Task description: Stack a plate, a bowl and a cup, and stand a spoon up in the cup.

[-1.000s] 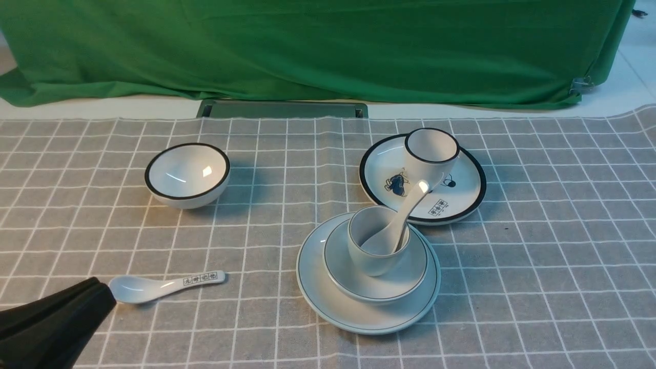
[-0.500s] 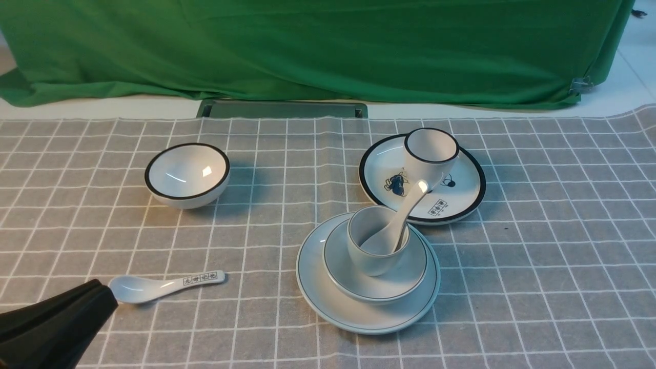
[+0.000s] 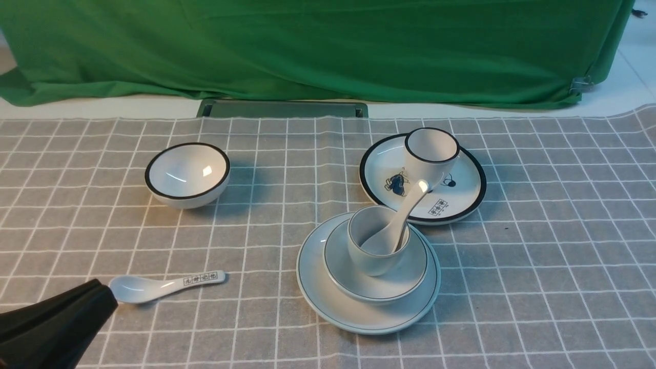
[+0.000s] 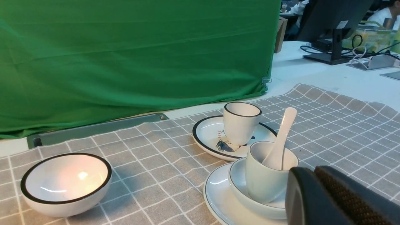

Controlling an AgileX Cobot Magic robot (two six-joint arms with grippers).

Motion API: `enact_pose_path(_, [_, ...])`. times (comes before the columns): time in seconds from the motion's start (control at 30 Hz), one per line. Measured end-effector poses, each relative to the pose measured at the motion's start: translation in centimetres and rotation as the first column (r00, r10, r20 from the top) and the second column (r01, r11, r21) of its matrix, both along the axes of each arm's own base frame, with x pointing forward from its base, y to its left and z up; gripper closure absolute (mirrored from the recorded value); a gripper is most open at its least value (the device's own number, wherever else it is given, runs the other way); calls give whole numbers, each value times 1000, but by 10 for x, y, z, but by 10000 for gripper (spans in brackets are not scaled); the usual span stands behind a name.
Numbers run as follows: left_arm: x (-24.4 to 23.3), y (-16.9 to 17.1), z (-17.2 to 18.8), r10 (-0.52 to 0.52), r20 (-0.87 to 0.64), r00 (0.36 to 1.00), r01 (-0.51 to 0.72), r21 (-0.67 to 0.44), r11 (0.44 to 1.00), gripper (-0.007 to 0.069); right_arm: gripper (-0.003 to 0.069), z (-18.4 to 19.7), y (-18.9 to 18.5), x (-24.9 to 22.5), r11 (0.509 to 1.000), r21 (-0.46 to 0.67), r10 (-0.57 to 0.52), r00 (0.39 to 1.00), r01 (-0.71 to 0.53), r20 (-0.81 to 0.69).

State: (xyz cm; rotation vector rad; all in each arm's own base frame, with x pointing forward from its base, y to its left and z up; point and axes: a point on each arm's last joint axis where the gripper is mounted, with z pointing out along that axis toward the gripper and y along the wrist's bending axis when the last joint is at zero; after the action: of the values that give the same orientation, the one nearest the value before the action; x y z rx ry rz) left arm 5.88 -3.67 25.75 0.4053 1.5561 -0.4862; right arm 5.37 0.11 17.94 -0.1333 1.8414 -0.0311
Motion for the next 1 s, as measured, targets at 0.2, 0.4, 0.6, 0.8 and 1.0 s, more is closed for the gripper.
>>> enact_pose_path(0.2, [0, 0, 0, -1, 21, 1000, 0, 33, 999, 613, 642, 0, 1, 0, 1000, -4, 11, 1000, -11, 2])
enact_pose_path(0.4, [0, 0, 0, -1, 26, 1000, 0, 40, 999, 613, 642, -1, 3, -1, 998, -48, 51, 999, -52, -10])
enact_pose_path(0.6, [0, 0, 0, -1, 26, 1000, 0, 41, 999, 613, 642, -2, 3, -1, 996, -71, 54, 998, -55, -21])
enact_pose_path(0.8, [0, 0, 0, -1, 26, 1000, 0, 41, 999, 613, 640, -2, 3, -1, 996, -74, 55, 998, -56, -21])
enact_pose_path(1.0, [0, 0, 0, -1, 26, 1000, 0, 41, 999, 613, 640, -2, 3, -1, 996, -74, 55, 998, -56, -21])
